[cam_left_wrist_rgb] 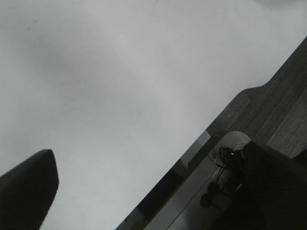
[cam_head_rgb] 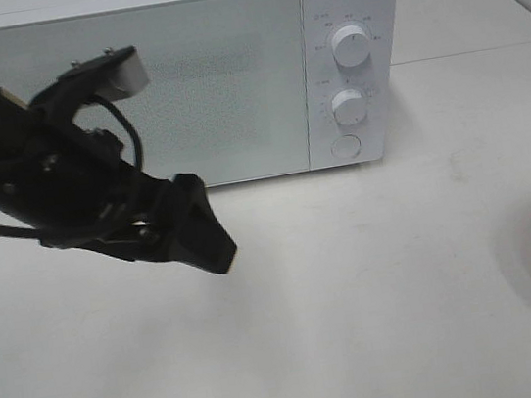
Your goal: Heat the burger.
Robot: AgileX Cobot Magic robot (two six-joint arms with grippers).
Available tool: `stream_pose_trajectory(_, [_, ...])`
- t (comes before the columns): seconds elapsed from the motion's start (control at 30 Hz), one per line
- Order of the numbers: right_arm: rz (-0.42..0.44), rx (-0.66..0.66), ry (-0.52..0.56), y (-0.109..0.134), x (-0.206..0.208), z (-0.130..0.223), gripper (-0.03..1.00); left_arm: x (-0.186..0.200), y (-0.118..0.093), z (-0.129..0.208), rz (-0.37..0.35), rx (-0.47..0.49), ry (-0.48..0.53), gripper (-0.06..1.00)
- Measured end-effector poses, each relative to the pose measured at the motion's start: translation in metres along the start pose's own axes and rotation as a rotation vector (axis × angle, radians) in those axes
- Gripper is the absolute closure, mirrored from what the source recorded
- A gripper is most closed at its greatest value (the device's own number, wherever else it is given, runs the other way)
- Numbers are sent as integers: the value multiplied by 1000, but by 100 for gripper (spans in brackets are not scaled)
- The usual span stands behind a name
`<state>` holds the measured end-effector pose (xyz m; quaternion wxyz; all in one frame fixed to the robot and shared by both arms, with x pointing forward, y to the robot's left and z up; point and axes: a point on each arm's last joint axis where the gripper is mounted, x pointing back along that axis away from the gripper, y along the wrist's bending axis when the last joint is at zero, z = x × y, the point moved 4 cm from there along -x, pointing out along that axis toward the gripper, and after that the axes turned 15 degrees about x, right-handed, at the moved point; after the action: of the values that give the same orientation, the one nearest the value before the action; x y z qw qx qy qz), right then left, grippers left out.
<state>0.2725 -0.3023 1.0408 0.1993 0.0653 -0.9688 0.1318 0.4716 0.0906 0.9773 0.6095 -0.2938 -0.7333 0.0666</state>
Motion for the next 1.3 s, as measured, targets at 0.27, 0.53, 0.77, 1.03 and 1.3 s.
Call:
stream_pose_trajectory(0.27, [0, 0, 0, 0, 0, 0, 20, 71, 55, 6, -161, 194, -65, -3])
stream_pose_trajectory(0.53, [0, 0, 0, 0, 0, 0, 20, 131, 101, 28, -284, 370, -144, -3])
stream_pose_trajectory(0.77, [0, 0, 0, 0, 0, 0, 20, 170, 117, 55, -364, 492, -210, -3])
stream_pose_trajectory(1.03, [0, 0, 0, 0, 0, 0, 20, 204, 104, 79, -468, 491, -361, -3])
stream_pose_trajectory(1.3, [0, 0, 0, 0, 0, 0, 20, 203, 89, 135, -516, 465, -466, -3])
